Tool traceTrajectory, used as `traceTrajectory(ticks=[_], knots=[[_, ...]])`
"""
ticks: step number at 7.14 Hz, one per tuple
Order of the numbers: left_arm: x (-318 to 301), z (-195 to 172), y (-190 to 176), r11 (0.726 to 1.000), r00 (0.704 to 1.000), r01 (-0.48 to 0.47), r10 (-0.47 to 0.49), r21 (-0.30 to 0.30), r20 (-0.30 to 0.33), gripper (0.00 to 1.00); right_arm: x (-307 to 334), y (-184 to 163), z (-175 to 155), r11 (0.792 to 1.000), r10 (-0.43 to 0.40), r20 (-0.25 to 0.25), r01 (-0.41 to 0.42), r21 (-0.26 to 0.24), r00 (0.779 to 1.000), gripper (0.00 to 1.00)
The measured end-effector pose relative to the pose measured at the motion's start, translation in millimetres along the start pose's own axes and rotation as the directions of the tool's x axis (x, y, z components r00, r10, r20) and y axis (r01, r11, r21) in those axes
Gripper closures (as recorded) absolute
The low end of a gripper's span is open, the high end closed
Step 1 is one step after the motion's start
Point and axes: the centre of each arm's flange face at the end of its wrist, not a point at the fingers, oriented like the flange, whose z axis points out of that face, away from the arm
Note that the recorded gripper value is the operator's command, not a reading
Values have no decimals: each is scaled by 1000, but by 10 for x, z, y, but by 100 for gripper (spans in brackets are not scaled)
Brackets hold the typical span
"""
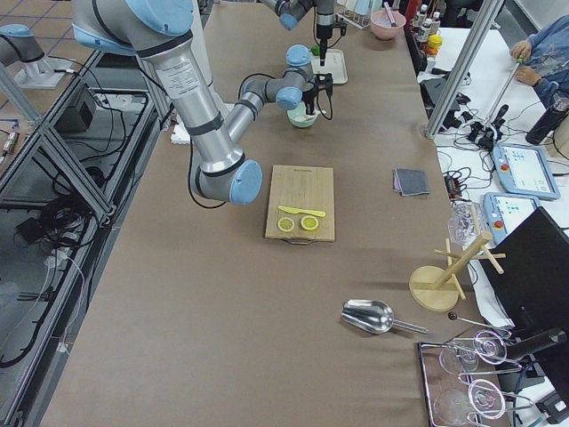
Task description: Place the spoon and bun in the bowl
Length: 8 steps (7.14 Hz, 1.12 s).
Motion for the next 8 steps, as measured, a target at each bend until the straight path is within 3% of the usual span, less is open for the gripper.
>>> traceTrajectory(ticks=[1,5,8], knots=[[-313,-87,-18,1000,1000,-13,13,-1,10,2,-287,150,74,1000,14,-3,-14,23,1000,1],[-446,-152,-16,1000,1000,-20,20,-15,-5,2,-311,227,314,996,76,-29,-74,51,997,0],[-534,-201,-42,1000,1000,-24,24,-2,5,2,845,90,-228,997,70,-56,-67,48,996,0]])
